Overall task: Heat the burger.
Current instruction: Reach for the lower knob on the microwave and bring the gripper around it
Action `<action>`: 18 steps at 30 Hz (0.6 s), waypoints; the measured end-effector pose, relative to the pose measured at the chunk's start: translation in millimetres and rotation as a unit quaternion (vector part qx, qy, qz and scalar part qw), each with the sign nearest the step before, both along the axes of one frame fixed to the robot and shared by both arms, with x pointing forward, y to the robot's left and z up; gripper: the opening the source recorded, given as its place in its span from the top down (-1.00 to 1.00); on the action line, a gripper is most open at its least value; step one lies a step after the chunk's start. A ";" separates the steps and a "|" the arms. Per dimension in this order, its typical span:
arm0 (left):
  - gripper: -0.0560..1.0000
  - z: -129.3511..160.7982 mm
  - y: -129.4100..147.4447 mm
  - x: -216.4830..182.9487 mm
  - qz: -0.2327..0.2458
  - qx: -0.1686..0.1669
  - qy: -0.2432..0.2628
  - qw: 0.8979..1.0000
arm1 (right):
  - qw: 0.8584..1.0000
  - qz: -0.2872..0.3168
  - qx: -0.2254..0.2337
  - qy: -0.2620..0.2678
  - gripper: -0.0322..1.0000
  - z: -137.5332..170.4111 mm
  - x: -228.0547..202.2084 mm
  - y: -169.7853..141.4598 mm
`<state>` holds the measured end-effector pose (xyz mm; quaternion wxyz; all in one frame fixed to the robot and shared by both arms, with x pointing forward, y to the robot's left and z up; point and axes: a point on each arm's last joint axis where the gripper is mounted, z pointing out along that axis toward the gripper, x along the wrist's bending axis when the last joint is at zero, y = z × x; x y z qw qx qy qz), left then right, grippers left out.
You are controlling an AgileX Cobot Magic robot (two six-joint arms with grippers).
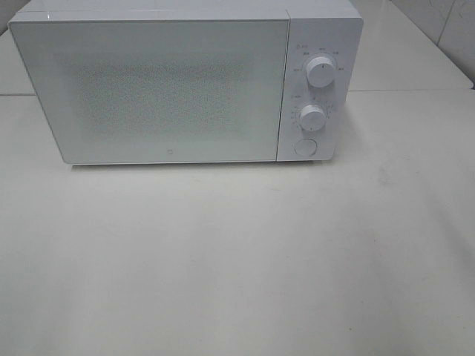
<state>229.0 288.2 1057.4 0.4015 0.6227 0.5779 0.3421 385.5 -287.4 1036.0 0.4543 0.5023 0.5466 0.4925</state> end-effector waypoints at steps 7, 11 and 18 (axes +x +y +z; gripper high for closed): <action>-0.98 0.0 0.0 0.0 0.000 0.000 0.000 1.000 | 0.999 0.006 0.014 -0.029 -0.54 -6.1 24.2 2.9; -0.98 0.0 0.0 0.0 0.000 0.000 0.000 1.000 | 1.000 0.008 0.015 -0.019 -0.54 -16.5 36.8 4.1; -0.98 0.0 0.0 0.0 0.000 0.000 0.000 1.000 | 1.000 0.001 0.018 -0.002 -0.54 -38.0 57.7 4.3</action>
